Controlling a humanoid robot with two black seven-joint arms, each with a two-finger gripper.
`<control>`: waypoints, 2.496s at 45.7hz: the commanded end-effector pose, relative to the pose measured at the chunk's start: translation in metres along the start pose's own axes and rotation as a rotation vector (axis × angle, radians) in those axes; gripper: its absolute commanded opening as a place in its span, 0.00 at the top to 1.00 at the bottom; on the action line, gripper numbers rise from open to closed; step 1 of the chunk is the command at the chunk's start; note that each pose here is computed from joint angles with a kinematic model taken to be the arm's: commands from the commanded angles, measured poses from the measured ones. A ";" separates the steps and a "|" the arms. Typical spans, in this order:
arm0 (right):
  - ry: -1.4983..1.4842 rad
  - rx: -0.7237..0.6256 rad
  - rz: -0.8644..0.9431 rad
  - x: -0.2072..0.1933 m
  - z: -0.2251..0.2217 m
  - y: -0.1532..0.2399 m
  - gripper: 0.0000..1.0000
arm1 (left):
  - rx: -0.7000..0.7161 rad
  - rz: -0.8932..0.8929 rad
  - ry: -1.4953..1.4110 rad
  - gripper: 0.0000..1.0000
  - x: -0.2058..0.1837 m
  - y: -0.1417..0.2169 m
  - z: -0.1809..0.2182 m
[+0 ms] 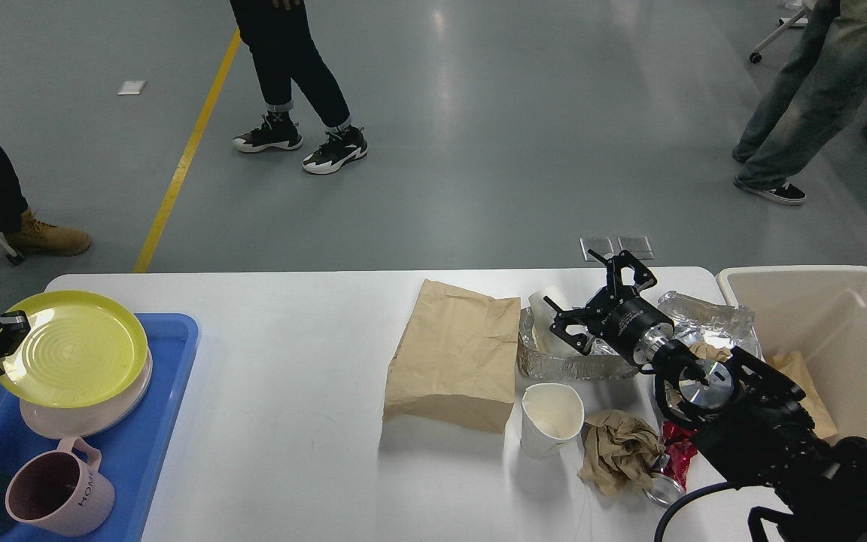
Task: Tidy desktop
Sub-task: 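Lower the yellow plate onto the pink plate and release it, then raise the left gripper up and away from the tray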
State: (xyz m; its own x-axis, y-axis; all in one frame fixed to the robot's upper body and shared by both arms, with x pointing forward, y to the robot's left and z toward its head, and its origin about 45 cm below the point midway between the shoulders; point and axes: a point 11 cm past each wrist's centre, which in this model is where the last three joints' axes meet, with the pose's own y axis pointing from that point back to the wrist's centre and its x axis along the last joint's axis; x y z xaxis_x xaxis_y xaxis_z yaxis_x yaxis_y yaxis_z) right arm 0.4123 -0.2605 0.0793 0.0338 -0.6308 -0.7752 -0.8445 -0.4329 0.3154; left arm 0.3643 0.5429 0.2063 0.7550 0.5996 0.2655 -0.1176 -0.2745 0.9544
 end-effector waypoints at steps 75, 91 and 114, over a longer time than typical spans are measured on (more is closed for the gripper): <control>0.000 0.000 0.000 0.000 0.000 0.000 0.00 | -0.039 -0.039 0.039 0.68 -0.013 -0.015 -0.004; 0.000 0.000 0.000 0.000 0.000 0.000 0.00 | -0.085 0.005 0.034 0.37 0.006 0.011 0.014; 0.000 0.000 0.000 0.000 0.000 0.000 0.00 | -0.329 0.090 0.104 0.05 0.055 0.145 -0.004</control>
State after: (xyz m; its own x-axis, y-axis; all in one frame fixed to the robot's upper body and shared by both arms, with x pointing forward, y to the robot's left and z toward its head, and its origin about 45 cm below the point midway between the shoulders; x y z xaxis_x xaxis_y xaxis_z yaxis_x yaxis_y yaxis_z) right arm 0.4123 -0.2605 0.0793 0.0338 -0.6307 -0.7753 -0.8445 -0.4328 0.3154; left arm 0.3803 0.5414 0.3340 0.6825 0.6617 0.3104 -0.3376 -0.0912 0.9368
